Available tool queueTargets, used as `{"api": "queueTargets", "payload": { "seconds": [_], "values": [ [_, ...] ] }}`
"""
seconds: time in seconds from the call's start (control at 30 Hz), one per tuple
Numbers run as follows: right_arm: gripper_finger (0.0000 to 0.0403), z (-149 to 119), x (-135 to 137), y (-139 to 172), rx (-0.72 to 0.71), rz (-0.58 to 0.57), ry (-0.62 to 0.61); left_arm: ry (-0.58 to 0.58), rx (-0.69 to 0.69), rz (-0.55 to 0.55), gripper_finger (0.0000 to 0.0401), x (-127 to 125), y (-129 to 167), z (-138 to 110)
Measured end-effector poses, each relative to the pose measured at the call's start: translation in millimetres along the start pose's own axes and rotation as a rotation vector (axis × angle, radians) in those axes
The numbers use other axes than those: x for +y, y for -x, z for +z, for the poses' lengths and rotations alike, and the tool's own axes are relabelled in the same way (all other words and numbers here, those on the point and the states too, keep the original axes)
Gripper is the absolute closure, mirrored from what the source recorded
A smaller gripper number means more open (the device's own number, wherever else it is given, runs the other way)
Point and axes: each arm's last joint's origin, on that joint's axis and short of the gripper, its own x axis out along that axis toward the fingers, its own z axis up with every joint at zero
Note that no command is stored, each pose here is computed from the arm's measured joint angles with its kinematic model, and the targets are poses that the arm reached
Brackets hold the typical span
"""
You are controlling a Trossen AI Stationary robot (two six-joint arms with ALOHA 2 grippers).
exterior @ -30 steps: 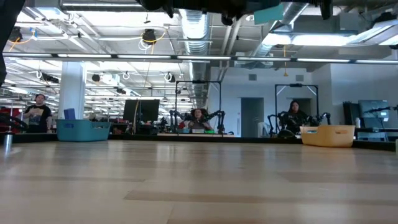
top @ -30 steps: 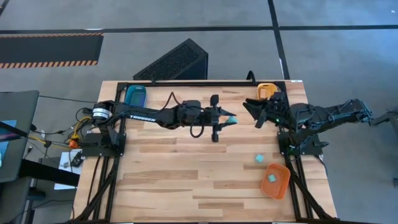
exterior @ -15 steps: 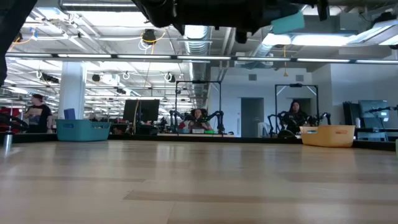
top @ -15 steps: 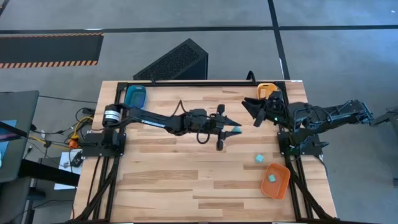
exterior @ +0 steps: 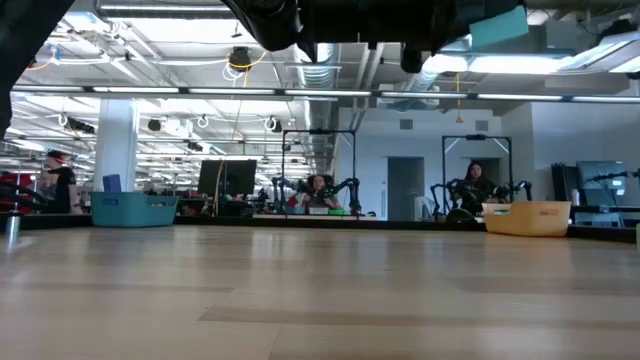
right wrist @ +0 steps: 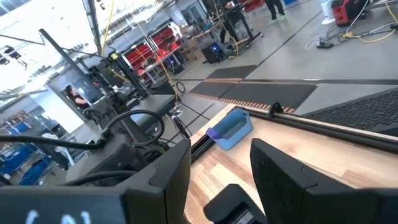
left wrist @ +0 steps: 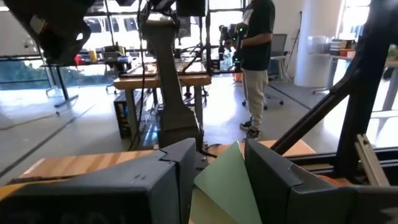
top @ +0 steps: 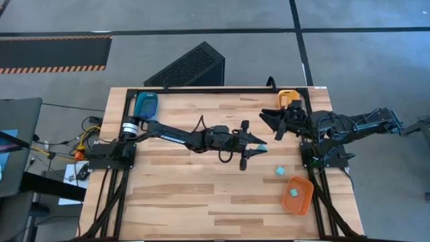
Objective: Sort & place blocks by color
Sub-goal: Put the top light blue block into the orange bin
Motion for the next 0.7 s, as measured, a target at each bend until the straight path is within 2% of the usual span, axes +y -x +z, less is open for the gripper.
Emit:
{"api": "queueTargets", "payload": {
  "seconds": [0.43, 0.53, 0.7],
  "values": [
    [0.0217, 5.1, 6.9, 0.4, -0.002, 0.123, -0.050, 0.022, 0.002, 0.027, 0.0299, 2.1, -0.2, -1.2],
    [0.0217, 6.3, 10.2, 1.6, -0.001, 0.169, -0.071, 0.075, -0.022, 0.039, 0.0299, 1.2, -7.3, -9.6],
    [0.0217, 1.0, 17.4, 5.4, 0.029, 0.215, -0.077, 0.132, -0.053, 0.013, 0.0299, -9.2, -36.8, -23.8]
  ]
}}
